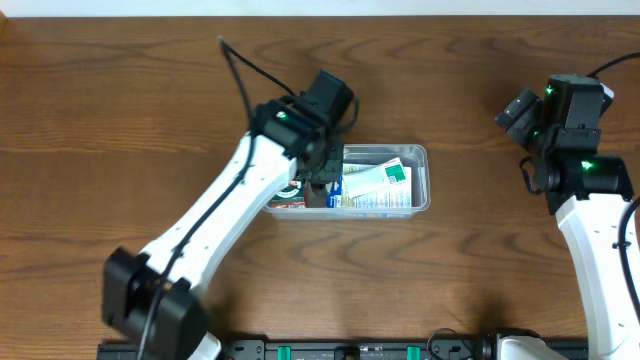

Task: Pack container
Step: 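Carry the bottle with the left gripper over the container's middle, then lower the bottle upright between the boxes in the container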

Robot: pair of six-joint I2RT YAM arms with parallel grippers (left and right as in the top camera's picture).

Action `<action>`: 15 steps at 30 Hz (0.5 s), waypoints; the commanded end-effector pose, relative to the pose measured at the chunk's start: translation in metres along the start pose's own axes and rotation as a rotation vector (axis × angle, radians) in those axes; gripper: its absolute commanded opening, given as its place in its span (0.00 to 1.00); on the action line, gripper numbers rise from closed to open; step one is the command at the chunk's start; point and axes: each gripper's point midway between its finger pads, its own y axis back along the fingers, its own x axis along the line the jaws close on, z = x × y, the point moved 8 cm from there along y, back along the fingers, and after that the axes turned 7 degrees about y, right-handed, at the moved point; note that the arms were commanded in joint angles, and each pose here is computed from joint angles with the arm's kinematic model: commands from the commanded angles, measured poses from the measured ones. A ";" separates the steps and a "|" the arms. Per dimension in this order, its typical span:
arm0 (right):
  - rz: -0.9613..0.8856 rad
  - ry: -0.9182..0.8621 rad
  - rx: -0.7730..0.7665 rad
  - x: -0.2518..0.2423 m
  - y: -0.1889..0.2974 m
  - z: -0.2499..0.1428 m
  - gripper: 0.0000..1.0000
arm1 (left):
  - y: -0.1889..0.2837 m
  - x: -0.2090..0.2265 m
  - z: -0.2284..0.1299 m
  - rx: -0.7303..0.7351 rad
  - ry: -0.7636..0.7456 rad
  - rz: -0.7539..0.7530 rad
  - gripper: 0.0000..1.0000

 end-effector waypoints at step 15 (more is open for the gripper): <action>-0.011 -0.023 -0.010 -0.003 0.000 0.004 0.99 | -0.056 0.003 0.012 0.019 0.061 0.157 0.15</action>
